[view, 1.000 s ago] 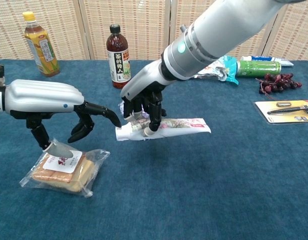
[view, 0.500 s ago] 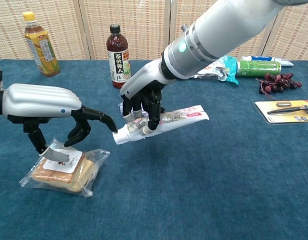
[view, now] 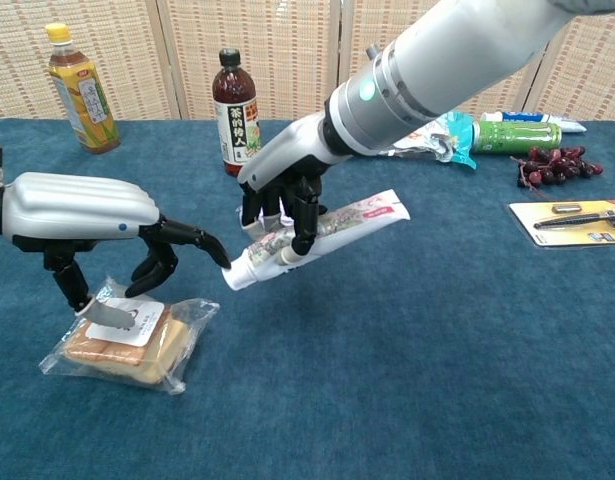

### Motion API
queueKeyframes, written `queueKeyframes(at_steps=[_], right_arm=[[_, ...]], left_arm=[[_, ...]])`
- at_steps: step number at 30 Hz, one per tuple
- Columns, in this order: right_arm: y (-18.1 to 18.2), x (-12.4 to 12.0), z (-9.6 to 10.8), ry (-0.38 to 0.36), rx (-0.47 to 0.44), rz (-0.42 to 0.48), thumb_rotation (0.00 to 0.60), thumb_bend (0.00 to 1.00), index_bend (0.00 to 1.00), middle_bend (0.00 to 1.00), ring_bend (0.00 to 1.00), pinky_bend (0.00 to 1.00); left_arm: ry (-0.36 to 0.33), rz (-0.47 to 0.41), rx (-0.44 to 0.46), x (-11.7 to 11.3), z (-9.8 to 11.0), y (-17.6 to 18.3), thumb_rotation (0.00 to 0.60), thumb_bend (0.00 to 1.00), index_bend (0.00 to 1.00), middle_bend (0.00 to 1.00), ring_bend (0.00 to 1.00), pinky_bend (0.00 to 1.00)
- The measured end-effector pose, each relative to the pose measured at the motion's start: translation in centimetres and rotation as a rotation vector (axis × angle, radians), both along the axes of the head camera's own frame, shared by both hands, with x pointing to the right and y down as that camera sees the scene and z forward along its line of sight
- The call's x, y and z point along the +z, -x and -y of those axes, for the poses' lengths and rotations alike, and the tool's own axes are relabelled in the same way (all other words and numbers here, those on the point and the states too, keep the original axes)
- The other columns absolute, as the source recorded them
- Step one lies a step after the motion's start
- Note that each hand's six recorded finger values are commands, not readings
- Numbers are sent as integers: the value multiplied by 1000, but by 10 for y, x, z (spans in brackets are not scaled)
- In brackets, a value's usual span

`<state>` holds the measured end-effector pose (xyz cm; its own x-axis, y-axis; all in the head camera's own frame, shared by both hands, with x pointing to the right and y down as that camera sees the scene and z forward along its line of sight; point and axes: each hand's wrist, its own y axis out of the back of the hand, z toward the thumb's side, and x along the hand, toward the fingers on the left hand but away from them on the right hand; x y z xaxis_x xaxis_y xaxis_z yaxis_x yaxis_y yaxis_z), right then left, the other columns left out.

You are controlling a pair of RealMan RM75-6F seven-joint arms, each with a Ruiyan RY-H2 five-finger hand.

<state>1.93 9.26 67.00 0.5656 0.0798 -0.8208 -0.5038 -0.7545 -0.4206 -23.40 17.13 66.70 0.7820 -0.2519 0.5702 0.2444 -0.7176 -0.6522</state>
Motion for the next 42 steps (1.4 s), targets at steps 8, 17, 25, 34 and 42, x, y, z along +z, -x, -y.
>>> queueKeyframes(at_steps=[8,17,25,34,42], right_arm=[[-2,-3,2,-3,12,16,600,1000,998,833,782,513],[-4,-6,5,-8,33,35,600,1000,1000,840,793,513],[-7,-8,9,-14,48,44,600,1000,1000,843,797,513],[-9,-11,11,-12,67,59,600,1000,1000,846,802,513],[-9,-12,12,-11,79,70,600,1000,1000,846,805,513]], left_arm=[[-2,9,2,0,2,0,600,232,174,626,531,382],[-1,17,5,0,2,0,600,233,174,626,531,381],[1,21,7,0,2,-1,600,232,174,626,531,381],[2,25,8,0,2,0,600,232,174,626,530,382],[-2,23,3,0,4,-1,600,232,174,625,528,380]])
